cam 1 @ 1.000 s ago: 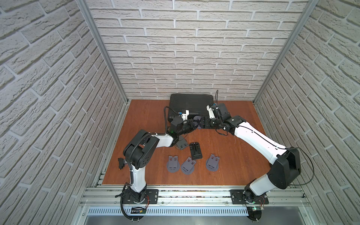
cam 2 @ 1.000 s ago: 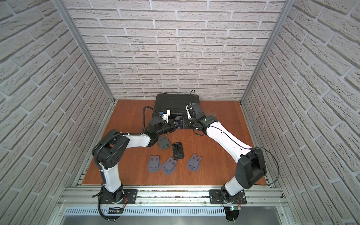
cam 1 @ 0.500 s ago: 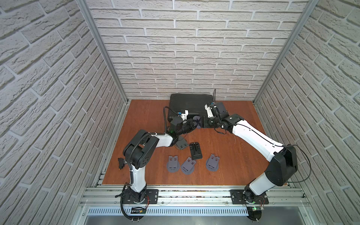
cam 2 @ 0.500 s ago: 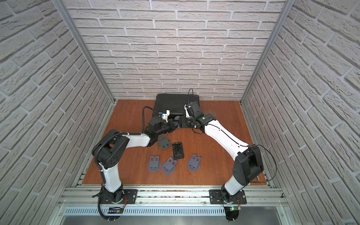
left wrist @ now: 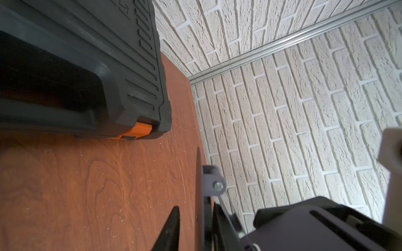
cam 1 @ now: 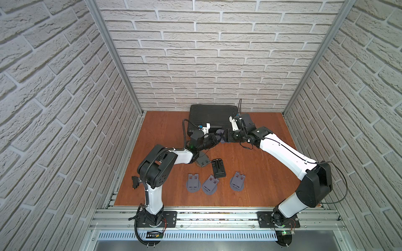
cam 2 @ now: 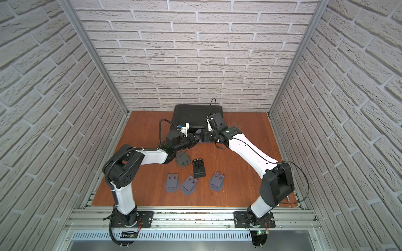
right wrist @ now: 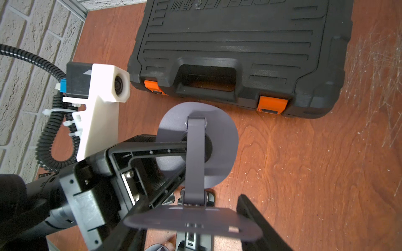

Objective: Open the phone stand

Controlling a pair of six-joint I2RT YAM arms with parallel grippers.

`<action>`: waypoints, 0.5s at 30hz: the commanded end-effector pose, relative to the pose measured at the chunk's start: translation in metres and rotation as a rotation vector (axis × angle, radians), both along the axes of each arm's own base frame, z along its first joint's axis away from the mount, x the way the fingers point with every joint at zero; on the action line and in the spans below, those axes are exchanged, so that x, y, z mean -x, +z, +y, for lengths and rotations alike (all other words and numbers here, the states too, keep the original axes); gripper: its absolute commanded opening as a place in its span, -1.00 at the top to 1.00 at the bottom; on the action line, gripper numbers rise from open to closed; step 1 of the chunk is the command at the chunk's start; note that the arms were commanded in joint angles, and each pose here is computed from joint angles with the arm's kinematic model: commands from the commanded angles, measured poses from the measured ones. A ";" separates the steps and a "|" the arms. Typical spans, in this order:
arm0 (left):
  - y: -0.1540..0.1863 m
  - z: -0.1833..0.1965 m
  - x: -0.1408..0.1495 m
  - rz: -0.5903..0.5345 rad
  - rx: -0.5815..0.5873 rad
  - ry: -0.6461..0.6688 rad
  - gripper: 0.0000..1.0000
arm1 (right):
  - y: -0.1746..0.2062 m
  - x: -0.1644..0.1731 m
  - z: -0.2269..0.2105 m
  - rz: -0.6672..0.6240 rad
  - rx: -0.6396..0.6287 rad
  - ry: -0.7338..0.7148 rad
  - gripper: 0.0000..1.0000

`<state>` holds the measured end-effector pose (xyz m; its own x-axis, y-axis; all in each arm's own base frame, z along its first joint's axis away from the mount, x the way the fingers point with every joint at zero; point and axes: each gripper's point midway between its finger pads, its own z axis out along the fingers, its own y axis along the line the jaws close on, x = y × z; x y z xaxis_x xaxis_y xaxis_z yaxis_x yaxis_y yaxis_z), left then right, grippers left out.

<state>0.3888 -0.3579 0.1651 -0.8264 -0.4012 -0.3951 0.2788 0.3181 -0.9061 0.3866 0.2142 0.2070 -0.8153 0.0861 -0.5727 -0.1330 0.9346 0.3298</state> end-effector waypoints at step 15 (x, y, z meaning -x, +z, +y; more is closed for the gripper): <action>0.021 0.003 0.019 -0.092 -0.019 -0.035 0.17 | 0.010 -0.010 -0.006 -0.041 0.039 -0.033 0.38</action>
